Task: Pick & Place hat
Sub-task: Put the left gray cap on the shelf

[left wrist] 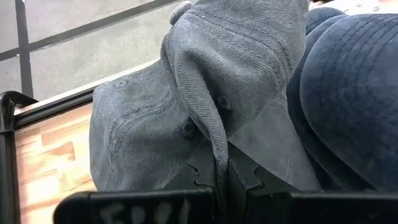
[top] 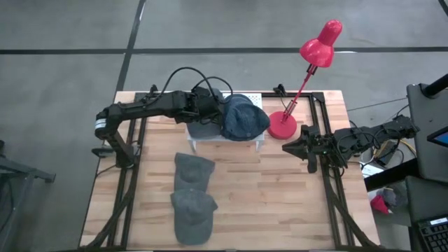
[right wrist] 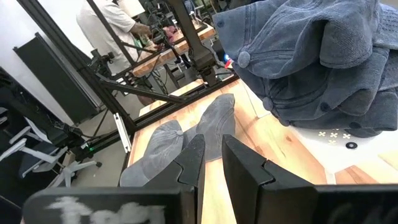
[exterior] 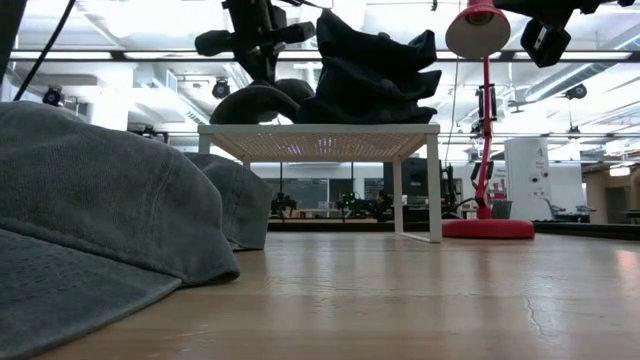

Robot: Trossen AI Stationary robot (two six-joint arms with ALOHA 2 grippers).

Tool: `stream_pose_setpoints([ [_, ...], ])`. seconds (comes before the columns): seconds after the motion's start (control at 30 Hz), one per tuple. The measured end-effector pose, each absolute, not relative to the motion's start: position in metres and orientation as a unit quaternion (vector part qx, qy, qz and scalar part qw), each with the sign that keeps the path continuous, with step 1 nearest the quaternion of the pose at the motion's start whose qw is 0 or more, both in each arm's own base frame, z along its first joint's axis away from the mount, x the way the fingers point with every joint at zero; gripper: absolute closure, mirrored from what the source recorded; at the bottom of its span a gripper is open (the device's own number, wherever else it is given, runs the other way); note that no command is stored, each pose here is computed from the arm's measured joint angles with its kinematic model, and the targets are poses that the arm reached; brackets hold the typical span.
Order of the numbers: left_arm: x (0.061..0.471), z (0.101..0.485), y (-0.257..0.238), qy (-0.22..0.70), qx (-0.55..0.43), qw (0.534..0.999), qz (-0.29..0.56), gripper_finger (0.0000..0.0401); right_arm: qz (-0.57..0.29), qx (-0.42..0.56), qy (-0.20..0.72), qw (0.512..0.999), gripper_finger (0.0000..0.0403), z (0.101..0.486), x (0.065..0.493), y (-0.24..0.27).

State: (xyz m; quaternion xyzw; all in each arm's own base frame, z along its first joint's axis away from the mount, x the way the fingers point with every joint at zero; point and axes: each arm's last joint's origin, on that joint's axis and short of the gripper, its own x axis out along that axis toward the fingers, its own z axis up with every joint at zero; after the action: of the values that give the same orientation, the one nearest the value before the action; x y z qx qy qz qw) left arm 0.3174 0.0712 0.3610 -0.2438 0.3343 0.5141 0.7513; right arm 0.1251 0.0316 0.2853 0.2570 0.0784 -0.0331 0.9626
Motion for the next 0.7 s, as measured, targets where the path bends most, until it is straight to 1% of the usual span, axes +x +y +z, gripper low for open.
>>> stream_pose_setpoints([
  [0.17,0.315,0.3597,0.0706,0.348,-0.239,0.746,0.515,0.0394,-0.033,0.257,0.078,0.963,0.0351,0.2853,0.1251,0.0316],
  [0.4,0.3151,0.3598,0.0706,0.348,-0.239,0.746,0.515,0.0371,-0.033,0.257,0.078,0.963,0.0351,0.2853,0.1251,0.0316],
  [0.7,0.3154,0.3599,0.0707,0.346,-0.241,0.747,0.515,0.0371,-0.033,0.257,0.078,0.963,0.0351,0.2853,0.1251,0.0316],
])
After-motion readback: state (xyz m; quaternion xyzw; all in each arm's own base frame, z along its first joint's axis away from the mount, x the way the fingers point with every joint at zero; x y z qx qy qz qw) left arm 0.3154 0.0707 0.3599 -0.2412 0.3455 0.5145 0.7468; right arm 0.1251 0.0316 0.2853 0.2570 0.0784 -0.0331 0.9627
